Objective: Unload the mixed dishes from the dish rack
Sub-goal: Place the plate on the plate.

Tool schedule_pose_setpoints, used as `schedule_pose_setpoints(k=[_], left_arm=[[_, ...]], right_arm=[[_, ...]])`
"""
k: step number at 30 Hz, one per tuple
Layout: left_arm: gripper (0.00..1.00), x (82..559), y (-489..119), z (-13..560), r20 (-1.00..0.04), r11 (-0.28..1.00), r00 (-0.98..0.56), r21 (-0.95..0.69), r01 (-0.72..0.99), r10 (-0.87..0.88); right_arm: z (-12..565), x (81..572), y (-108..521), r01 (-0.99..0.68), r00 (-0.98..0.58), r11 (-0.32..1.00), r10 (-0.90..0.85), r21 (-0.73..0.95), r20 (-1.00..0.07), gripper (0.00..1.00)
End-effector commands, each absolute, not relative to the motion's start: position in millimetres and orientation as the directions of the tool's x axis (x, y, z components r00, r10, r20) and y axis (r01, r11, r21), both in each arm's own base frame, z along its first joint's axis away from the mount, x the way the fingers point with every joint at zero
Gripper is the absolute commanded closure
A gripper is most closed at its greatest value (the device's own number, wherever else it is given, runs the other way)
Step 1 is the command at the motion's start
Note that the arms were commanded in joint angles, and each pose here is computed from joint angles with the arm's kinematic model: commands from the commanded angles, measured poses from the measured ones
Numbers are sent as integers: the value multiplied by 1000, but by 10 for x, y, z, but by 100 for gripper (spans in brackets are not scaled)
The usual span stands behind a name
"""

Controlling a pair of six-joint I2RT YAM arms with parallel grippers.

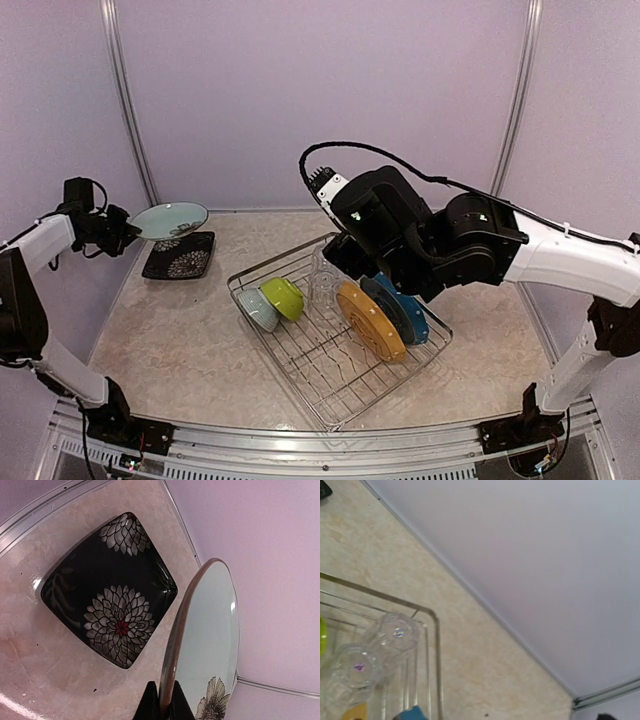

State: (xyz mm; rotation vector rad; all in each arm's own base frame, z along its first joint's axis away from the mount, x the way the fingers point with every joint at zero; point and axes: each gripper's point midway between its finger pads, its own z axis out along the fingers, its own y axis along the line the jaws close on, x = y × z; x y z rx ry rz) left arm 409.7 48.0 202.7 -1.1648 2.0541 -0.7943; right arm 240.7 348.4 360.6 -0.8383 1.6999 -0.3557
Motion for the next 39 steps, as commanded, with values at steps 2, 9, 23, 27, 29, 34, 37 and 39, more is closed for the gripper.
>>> schedule_pose_setpoints(k=[2, 9, 23, 27, 29, 34, 37, 39], left_arm=[[100, 4404, 752, 2205, -338, 463, -341, -782, -417, -877], [100, 4618, 847, 1954, -334, 466, -349, -776, -426, -875], [100, 4850, 948, 1412, -314, 464, -362, -746, -477, -878], [100, 4908, 940, 1304, -296, 456, -373, -747, -484, -879], [100, 4943, 918, 1254, -292, 459, -381, -743, -487, -877], [100, 4999, 911, 1146, -288, 457, -381, -736, -499, -879], [96, 5000, 925, 1038, -269, 449, -381, -716, -535, -884], [89, 5002, 924, 982, -264, 448, -384, -705, -549, -885]], right_arm=[[3681, 2387, 3288, -383, -191, 802, -554, -458, -810, 1], [3719, 2378, 3147, -421, -241, 836, -477, -351, -845, 1], [3839, 2310, 2901, -465, -304, 875, -301, -135, -904, 1], [3831, 2319, 2882, -469, -330, 877, -281, -102, -901, 1], [3813, 2324, 2877, -470, -344, 878, -275, -89, -898, 1], [3797, 2324, 2884, -480, -359, 874, -273, -75, -892, 1], [3791, 2335, 2886, -486, -369, 871, -277, -71, -887, 1], [3803, 2350, 2889, -486, -374, 872, -268, -58, -888, 1]])
